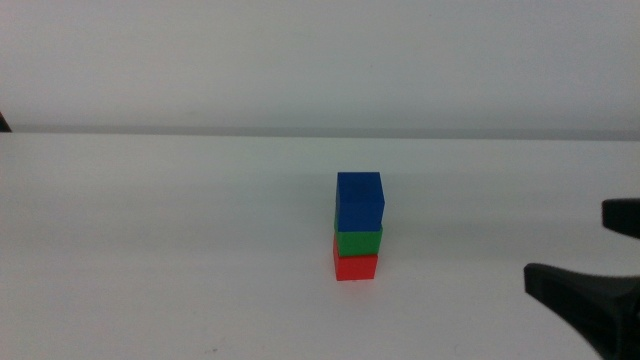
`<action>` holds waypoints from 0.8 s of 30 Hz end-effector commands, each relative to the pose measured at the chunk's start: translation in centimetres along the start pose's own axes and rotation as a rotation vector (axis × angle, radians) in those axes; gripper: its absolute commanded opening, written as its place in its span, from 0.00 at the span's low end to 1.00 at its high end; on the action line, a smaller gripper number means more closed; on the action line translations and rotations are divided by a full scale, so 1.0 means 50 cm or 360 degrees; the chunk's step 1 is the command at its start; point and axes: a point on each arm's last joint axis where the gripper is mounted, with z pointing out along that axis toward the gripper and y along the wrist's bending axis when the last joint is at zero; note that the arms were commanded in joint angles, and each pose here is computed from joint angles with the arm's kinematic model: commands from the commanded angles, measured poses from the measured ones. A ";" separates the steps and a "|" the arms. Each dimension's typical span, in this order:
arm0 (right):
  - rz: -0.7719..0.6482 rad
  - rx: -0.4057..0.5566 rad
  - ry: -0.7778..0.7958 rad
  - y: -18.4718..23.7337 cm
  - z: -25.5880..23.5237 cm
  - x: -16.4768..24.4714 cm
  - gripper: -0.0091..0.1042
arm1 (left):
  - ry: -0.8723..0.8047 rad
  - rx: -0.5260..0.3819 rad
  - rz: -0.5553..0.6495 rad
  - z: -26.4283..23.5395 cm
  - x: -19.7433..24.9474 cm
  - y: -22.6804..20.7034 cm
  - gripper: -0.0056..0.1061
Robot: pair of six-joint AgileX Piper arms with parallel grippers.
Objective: Stack red cubes first, then green, then blue cubes in a specific spot.
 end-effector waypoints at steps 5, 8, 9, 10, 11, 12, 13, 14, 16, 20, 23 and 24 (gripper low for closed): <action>-0.0042 0.0199 -0.0284 -0.027 -0.001 0.139 0.90 | -0.0252 -0.0098 0.0035 0.054 0.097 0.020 0.89; -0.0037 0.0419 -0.0287 -0.047 -0.008 0.203 0.90 | -0.0328 -0.0117 0.0031 0.075 0.154 0.026 0.89; -0.0030 0.0496 -0.0308 -0.052 -0.012 0.221 0.90 | -0.0333 -0.0121 0.0030 0.080 0.173 0.028 0.89; -0.0016 0.0555 -0.0340 -0.055 -0.017 0.235 0.90 | -0.0323 -0.0122 0.0029 0.085 0.189 0.029 0.89; -0.0001 0.0626 -0.0374 -0.057 -0.021 0.249 0.90 | -0.0315 -0.0123 0.0028 0.088 0.204 0.030 0.89; 0.0016 0.0691 -0.0413 -0.059 -0.026 0.260 0.90 | -0.0309 -0.0123 0.0027 0.090 0.218 0.030 0.89; 0.0029 0.0751 -0.0455 -0.060 -0.030 0.270 0.90 | -0.0308 -0.0123 0.0027 0.092 0.229 0.031 0.89; 0.0036 0.0795 -0.0490 -0.060 -0.033 0.277 0.90 | -0.0304 -0.0125 0.0027 0.095 0.242 0.031 0.89; 0.0051 0.0884 -0.0545 -0.063 -0.034 0.292 0.90 | -0.0271 -0.0131 0.0022 0.108 0.265 0.034 0.89; 0.0099 0.0934 -0.0494 -0.070 -0.020 0.309 0.90 | -0.0226 -0.0155 0.0073 0.125 0.307 0.039 0.89; 0.0096 0.0935 -0.0511 -0.072 -0.007 0.327 0.90 | -0.0229 -0.0159 0.0090 0.124 0.305 0.040 0.89; 0.0098 0.0933 -0.0503 -0.072 -0.005 0.330 0.90 | -0.0241 -0.0160 0.0090 0.124 0.304 0.040 0.89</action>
